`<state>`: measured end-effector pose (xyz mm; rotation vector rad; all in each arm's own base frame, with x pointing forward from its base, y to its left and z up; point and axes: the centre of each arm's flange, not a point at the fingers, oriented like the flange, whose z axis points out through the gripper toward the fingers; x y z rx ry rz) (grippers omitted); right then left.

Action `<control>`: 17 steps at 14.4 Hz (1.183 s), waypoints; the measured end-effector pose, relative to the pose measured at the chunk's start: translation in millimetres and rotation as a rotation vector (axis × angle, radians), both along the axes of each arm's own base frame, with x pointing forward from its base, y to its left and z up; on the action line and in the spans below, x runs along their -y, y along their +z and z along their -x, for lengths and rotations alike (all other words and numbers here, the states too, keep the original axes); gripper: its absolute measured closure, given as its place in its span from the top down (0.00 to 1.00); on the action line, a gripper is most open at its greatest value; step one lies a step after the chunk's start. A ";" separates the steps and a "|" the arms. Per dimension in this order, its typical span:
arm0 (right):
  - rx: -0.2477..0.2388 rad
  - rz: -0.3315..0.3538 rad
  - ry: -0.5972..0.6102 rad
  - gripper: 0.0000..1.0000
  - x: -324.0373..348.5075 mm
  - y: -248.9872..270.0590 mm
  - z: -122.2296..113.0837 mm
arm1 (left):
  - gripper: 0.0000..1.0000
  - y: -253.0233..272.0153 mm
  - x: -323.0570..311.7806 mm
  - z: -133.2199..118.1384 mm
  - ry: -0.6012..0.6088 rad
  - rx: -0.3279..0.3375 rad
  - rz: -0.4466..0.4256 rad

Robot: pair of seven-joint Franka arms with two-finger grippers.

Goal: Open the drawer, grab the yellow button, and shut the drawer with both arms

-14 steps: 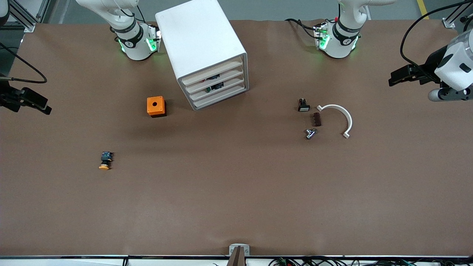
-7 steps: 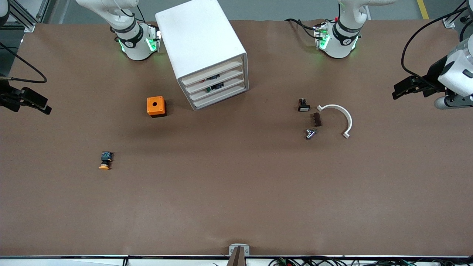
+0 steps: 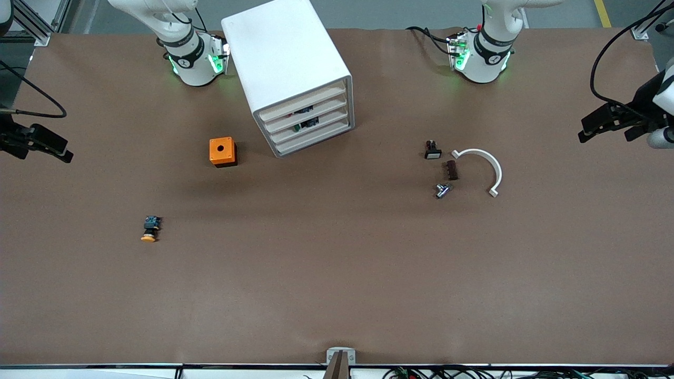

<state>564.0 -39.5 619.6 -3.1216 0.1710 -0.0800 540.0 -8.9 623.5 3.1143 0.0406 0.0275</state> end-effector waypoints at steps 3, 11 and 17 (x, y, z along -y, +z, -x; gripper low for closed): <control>0.000 0.000 0.000 1.00 0.0 0.2 0.1 | 1.00 0.8 7.0 0.4 -0.013 0.002 0.000; 0.000 0.000 0.000 1.00 0.0 0.2 0.1 | 1.00 9.6 10.6 0.1 -0.019 0.020 0.000; 0.000 0.000 0.000 1.00 0.0 0.1 0.1 | 1.00 9.2 10.6 0.0 -0.019 0.019 0.000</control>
